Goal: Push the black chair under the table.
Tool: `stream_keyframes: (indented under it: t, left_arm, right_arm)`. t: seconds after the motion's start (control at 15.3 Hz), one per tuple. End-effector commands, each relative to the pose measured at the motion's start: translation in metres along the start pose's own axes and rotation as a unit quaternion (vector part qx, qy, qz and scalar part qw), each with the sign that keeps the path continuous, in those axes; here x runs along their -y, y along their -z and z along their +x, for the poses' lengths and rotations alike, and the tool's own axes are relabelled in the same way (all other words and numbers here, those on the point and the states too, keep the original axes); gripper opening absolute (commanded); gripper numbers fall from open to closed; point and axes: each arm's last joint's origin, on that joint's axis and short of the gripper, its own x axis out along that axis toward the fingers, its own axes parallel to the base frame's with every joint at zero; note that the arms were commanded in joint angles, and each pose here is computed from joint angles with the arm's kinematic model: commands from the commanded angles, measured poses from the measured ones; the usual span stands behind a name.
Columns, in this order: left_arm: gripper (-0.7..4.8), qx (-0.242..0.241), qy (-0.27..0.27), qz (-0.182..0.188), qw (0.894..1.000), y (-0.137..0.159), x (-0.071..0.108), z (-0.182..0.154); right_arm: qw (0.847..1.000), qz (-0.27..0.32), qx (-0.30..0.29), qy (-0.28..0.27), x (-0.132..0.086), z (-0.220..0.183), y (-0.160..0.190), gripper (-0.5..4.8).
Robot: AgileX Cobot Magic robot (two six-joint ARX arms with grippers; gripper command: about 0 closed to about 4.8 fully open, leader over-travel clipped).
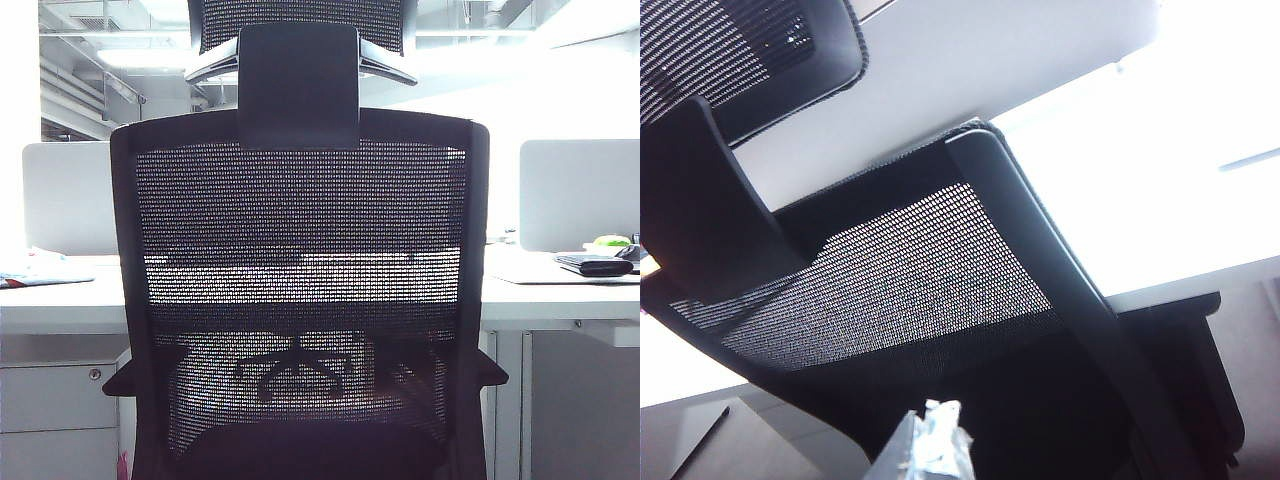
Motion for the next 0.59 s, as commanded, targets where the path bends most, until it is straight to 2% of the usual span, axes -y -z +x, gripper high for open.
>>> stream_keyframes:
  t: [0.07, 0.26, 0.59]
  left_arm:
    - [-0.05, 0.042, 0.036, -0.009, 0.998, 0.003, 0.000, 0.004]
    - [-0.05, 0.036, 0.033, -0.028, 0.998, 0.015, -0.004, 0.007]
    - [-0.05, 0.025, 0.032, -0.027, 0.999, 0.018, -0.004, 0.007]
  right_arm:
    - [1.000, -0.003, 0.001, -0.002, -0.001, 0.000, 0.000, -0.01]
    - [1.000, -0.003, 0.001, -0.002, -0.001, 0.000, 0.000, -0.01]
    - [1.000, -0.003, 0.001, -0.002, -0.001, 0.000, 0.000, -0.01]
